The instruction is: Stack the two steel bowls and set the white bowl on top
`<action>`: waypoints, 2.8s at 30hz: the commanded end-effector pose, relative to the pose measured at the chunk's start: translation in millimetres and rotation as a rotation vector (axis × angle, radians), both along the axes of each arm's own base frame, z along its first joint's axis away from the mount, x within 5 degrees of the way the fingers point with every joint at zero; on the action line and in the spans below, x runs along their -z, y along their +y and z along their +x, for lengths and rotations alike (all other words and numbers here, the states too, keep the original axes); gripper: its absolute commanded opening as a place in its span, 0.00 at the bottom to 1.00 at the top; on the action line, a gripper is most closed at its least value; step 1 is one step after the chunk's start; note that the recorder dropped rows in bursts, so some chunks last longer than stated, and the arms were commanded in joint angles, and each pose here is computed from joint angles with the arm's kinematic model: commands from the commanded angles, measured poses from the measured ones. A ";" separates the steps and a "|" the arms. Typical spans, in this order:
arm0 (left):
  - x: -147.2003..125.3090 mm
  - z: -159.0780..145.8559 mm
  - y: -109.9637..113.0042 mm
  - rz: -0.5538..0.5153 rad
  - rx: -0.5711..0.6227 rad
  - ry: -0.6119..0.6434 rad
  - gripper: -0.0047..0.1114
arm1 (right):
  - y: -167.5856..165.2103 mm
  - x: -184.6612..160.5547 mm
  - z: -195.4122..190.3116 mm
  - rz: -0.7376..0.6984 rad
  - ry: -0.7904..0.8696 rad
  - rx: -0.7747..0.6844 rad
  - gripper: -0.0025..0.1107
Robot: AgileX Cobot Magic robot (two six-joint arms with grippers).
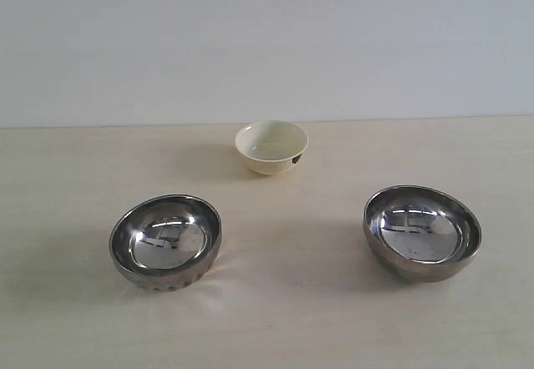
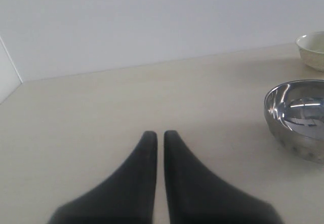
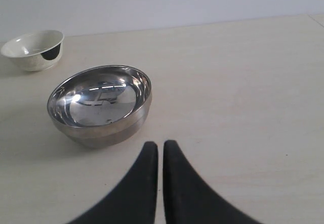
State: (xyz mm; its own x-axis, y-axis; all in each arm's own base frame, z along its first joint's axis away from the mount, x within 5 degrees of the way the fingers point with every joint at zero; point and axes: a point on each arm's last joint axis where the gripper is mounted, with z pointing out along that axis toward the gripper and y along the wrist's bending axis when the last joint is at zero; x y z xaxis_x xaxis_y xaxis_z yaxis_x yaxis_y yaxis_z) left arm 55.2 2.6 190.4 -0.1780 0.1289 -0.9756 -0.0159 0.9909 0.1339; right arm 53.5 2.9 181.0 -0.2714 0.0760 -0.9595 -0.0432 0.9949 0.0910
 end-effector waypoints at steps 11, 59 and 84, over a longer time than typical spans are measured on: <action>0.2 0.0 0.0 -0.016 -0.004 -0.009 0.07 | 0.0 -1.4 0.0 -0.002 -0.017 0.000 0.02; 0.2 0.0 0.0 -0.016 -0.004 -0.009 0.07 | 5.3 -16.5 2.1 0.589 -0.123 0.048 0.02; 0.2 0.0 0.0 -0.016 -0.004 -0.009 0.07 | 4.6 -82.0 30.1 0.366 -0.231 0.028 0.02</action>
State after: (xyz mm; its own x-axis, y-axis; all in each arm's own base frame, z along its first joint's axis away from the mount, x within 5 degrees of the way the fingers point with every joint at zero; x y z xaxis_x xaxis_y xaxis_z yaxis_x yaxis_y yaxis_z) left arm 55.2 2.6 190.4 -0.1780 0.1289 -0.9756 -0.0159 0.9909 0.1339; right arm 69.5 6.7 255.8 -0.0031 0.4631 -0.8863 -0.1046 0.8813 0.4609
